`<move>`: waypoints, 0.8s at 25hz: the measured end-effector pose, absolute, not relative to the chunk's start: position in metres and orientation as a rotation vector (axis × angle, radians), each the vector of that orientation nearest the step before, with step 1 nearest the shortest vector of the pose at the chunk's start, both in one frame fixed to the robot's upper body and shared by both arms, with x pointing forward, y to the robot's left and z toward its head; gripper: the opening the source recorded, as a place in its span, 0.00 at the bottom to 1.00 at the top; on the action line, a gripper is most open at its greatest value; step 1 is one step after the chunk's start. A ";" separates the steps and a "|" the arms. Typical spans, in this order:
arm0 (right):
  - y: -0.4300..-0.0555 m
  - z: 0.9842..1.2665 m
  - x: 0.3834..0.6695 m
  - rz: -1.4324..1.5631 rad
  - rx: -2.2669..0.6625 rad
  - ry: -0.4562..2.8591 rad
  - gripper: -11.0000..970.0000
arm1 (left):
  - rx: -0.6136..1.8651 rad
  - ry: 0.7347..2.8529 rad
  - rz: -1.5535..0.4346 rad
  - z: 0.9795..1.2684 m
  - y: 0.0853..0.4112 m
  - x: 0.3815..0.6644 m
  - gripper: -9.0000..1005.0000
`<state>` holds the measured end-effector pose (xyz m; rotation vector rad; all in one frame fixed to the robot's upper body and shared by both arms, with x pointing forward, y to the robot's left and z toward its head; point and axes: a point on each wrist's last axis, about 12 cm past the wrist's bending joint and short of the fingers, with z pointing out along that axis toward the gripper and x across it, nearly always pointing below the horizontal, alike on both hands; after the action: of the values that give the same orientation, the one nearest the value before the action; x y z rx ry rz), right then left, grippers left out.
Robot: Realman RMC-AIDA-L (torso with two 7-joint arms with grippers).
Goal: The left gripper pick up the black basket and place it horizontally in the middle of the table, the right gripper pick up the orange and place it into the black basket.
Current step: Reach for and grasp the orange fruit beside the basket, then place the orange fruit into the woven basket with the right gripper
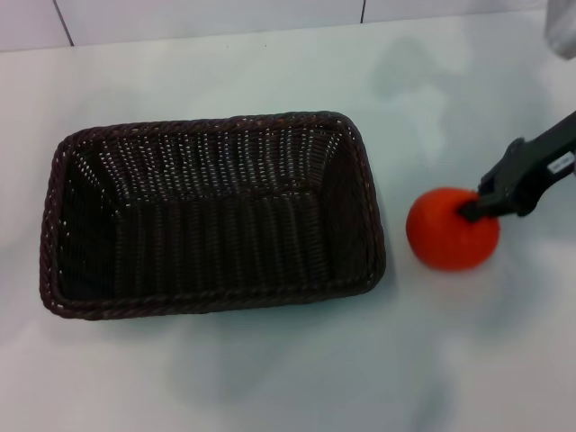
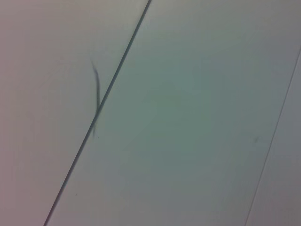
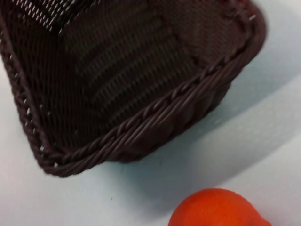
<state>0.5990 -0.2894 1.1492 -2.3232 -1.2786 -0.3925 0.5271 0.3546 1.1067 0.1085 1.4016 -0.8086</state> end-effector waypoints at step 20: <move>-0.214 1.203 0.597 -1.143 -1.574 -1.064 0.08 | 0.106 1.402 -0.834 1.106 0.350 0.528 0.88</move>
<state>0.5966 -0.2137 1.2032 -1.5744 -1.0636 -1.1429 0.5277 0.3499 1.1056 0.1065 1.4025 -0.8342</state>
